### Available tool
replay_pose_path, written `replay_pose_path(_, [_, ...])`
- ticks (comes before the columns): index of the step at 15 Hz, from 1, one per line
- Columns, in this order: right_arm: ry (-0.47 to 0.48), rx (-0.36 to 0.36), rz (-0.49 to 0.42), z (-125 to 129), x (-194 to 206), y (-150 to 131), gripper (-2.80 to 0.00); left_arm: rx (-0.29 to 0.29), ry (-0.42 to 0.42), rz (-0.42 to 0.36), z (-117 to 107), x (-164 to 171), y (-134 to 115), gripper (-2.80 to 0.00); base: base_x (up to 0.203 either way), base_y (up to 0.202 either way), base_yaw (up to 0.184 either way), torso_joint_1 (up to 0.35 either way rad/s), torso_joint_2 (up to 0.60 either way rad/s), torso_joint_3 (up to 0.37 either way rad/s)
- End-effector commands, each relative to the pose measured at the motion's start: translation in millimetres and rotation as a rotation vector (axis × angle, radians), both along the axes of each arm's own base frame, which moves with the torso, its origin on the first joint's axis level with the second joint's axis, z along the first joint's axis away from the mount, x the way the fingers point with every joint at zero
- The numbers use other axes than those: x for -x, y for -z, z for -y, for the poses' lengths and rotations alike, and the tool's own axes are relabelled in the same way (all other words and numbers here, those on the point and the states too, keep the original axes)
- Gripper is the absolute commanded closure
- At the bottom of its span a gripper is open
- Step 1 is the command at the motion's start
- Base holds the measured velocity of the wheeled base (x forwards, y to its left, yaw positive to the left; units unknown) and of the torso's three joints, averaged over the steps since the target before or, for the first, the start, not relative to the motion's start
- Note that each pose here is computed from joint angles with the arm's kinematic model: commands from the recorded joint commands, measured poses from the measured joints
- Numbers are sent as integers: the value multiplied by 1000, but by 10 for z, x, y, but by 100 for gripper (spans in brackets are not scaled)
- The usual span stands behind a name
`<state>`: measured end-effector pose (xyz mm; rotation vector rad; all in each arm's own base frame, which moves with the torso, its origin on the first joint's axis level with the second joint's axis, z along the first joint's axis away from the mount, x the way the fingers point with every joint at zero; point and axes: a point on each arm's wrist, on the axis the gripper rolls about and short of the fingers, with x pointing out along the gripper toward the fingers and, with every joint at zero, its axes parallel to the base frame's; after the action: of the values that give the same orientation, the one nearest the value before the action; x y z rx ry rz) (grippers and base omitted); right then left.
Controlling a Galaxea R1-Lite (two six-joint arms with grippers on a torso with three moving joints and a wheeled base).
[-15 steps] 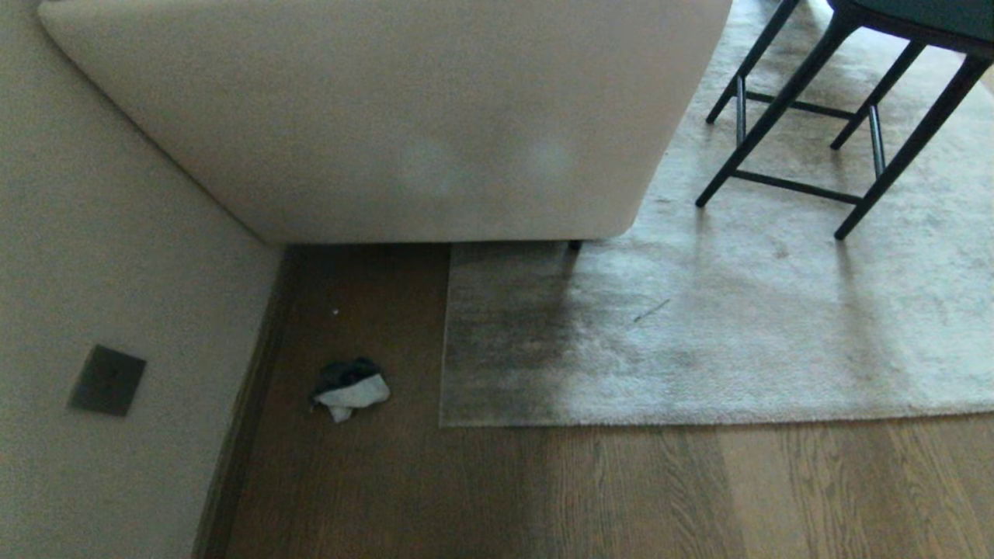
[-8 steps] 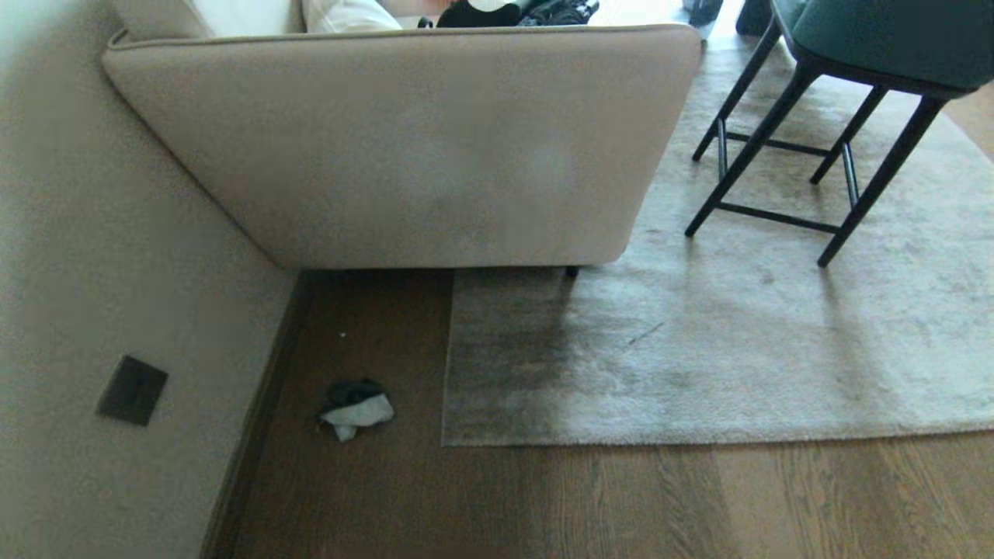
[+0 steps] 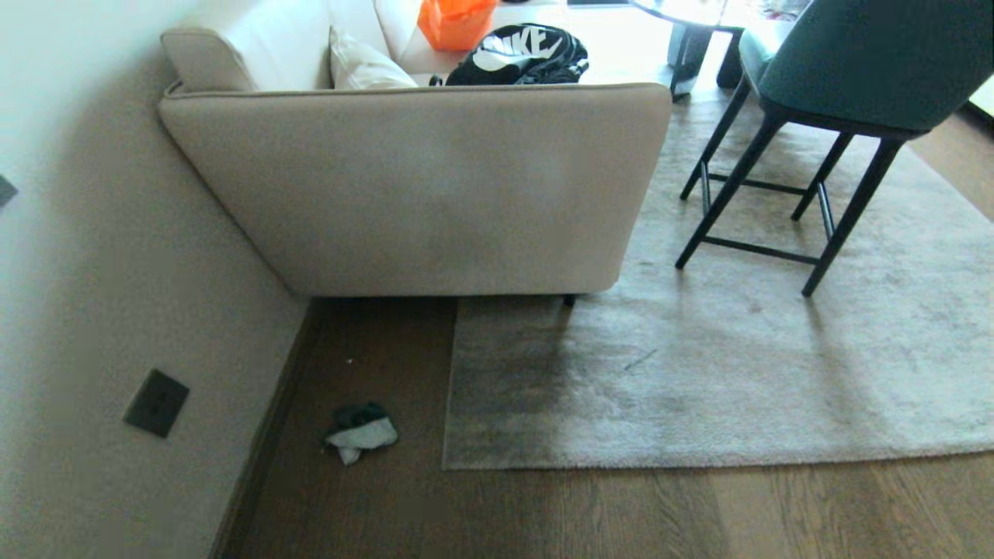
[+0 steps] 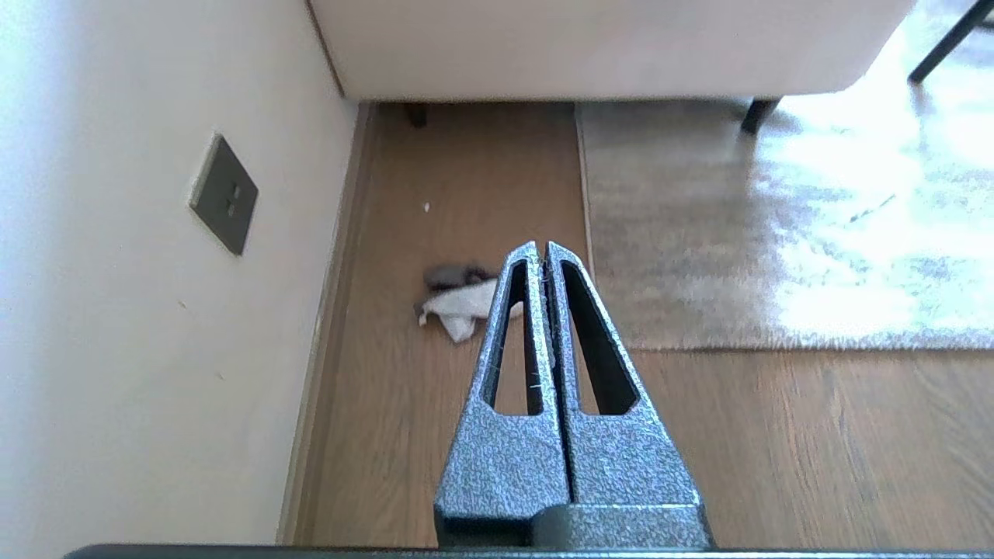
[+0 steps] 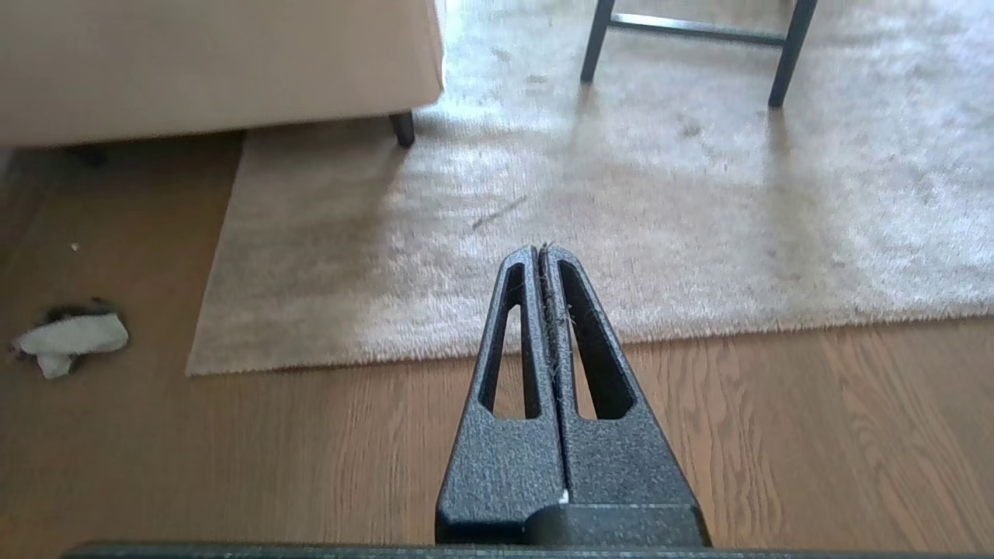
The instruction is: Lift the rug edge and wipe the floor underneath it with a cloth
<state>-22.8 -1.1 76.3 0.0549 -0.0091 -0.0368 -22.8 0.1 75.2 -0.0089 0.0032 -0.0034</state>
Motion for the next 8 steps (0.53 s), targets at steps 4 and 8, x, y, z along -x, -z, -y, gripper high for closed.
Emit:
replay_pose_path(4, [0, -1, 0, 0, -1, -1, 0, 0, 0, 0, 0, 0, 0, 0, 0, 0, 0, 2, 3, 201])
replay_pose_path(8, [1, -2, -2, 0, -1, 0, 0, 0, 0, 0, 0, 0, 0, 0, 0, 0, 0, 2, 1, 204])
